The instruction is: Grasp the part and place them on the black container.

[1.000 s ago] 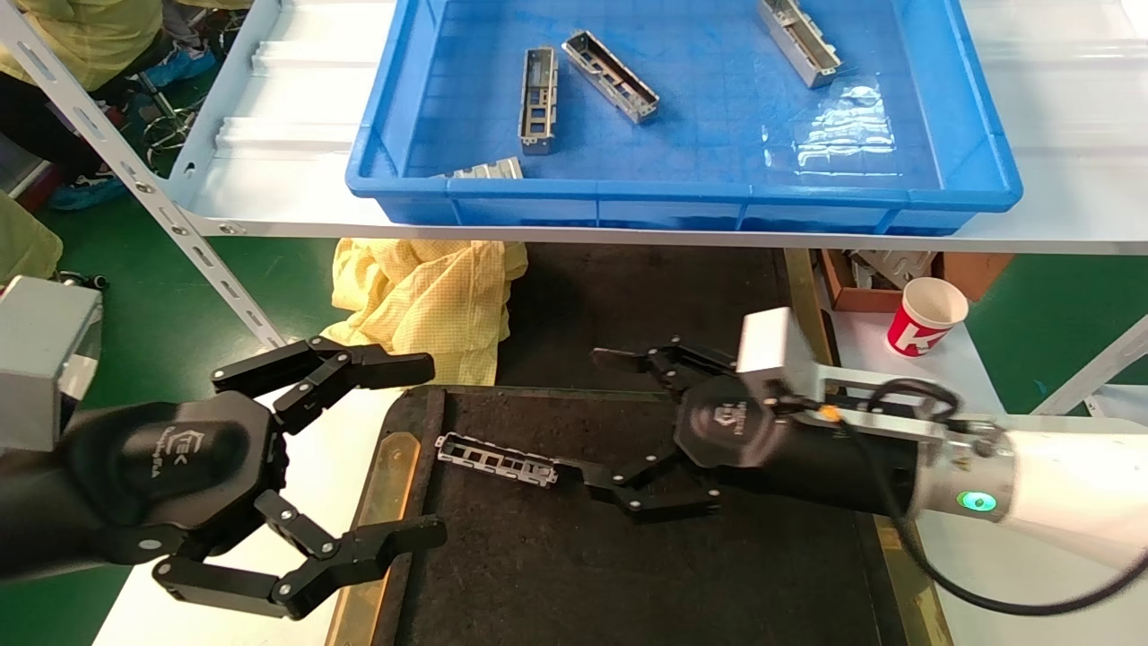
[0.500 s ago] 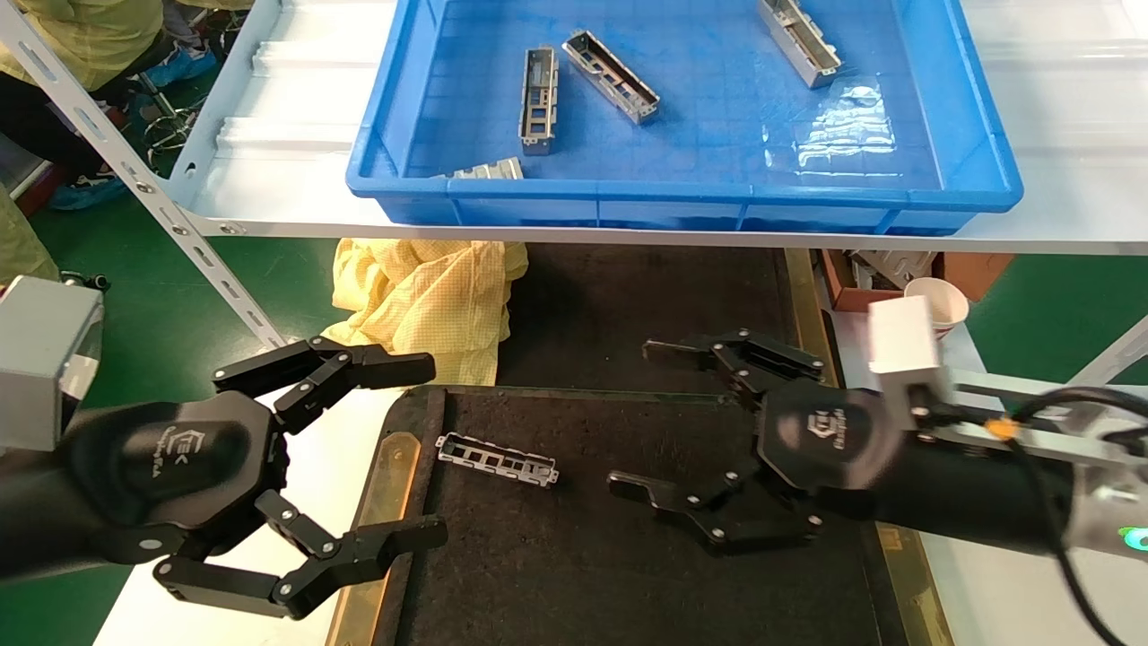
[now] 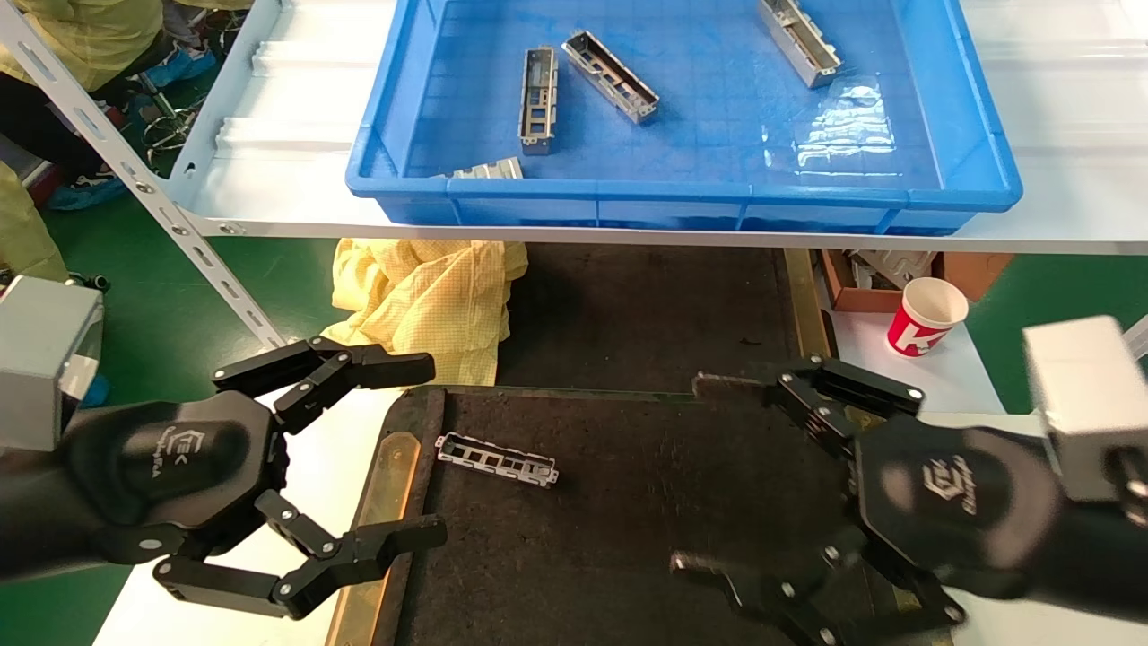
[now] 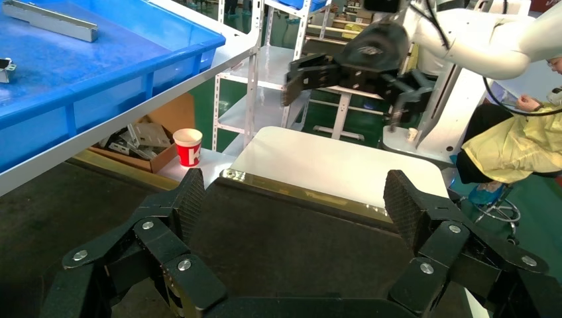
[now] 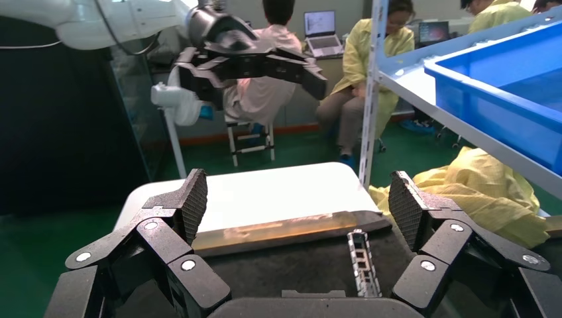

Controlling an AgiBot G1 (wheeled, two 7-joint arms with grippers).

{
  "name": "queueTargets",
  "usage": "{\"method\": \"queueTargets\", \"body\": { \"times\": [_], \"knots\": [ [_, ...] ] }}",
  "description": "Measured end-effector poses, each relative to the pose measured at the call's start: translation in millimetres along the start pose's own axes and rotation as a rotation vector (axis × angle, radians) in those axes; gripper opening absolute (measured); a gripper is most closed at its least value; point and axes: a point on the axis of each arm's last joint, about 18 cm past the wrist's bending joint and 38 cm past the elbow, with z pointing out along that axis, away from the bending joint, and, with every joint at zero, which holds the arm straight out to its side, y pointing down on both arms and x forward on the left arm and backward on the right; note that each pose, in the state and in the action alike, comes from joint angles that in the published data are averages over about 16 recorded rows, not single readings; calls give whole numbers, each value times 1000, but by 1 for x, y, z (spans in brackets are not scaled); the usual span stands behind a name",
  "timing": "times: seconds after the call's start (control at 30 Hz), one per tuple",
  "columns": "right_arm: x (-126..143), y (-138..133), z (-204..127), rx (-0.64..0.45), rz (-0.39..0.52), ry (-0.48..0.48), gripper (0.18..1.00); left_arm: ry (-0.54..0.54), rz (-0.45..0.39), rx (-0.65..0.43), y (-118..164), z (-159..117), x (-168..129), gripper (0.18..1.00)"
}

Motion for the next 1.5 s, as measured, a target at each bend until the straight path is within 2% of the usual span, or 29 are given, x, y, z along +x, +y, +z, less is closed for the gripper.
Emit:
{"method": "queueTargets", "body": {
  "times": [0.37,1.5],
  "knots": [
    [-19,-15,-12,-31,-17,-24,1001,0,0,0,0,0,0,1001],
    [-15,-13,-10,-23,-8,-19,1001,0,0,0,0,0,0,1001]
  ]
}}
